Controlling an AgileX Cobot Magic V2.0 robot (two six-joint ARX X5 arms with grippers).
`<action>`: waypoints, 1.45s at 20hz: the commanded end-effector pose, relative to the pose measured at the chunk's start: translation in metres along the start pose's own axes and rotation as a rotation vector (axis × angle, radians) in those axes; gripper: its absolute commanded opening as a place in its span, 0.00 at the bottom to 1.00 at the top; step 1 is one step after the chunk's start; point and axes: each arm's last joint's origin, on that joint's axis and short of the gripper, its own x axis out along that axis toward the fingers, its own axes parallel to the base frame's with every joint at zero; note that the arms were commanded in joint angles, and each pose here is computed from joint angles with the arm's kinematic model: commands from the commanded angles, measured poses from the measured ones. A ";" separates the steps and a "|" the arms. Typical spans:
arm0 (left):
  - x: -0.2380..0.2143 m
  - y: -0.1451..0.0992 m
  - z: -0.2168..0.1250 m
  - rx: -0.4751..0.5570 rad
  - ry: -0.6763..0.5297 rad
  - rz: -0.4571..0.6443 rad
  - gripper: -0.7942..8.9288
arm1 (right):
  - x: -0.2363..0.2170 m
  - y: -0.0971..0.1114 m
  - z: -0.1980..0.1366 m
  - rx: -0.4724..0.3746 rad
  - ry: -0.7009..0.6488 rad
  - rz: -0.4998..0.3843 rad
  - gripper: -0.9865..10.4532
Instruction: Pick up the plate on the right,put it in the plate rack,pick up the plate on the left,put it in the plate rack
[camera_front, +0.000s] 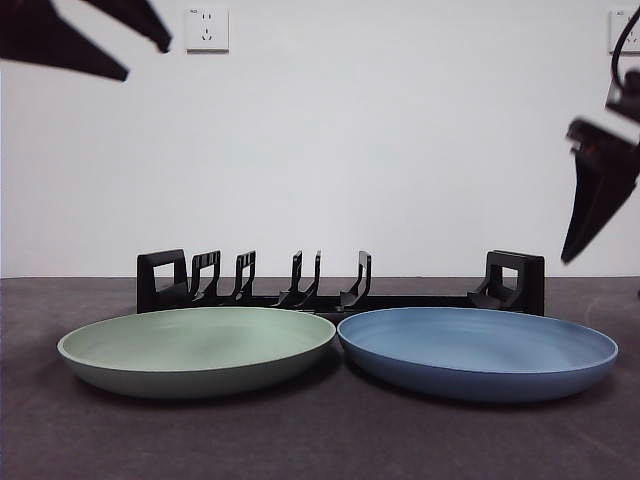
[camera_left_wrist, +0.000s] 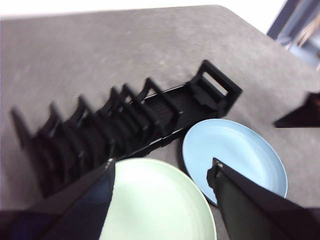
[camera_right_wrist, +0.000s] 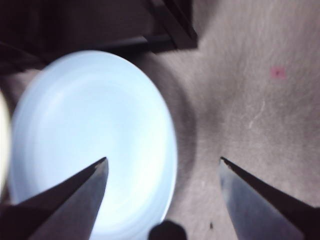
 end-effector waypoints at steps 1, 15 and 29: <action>0.003 -0.015 0.001 0.100 0.002 -0.009 0.41 | 0.014 -0.004 0.001 -0.004 0.027 0.000 0.34; 0.009 -0.054 -0.012 0.335 0.085 -0.034 0.41 | 0.052 -0.011 -0.006 0.040 0.154 0.005 0.08; 0.032 -0.126 -0.032 0.993 0.036 -0.221 0.41 | -0.036 0.050 0.025 -0.041 0.109 0.061 0.08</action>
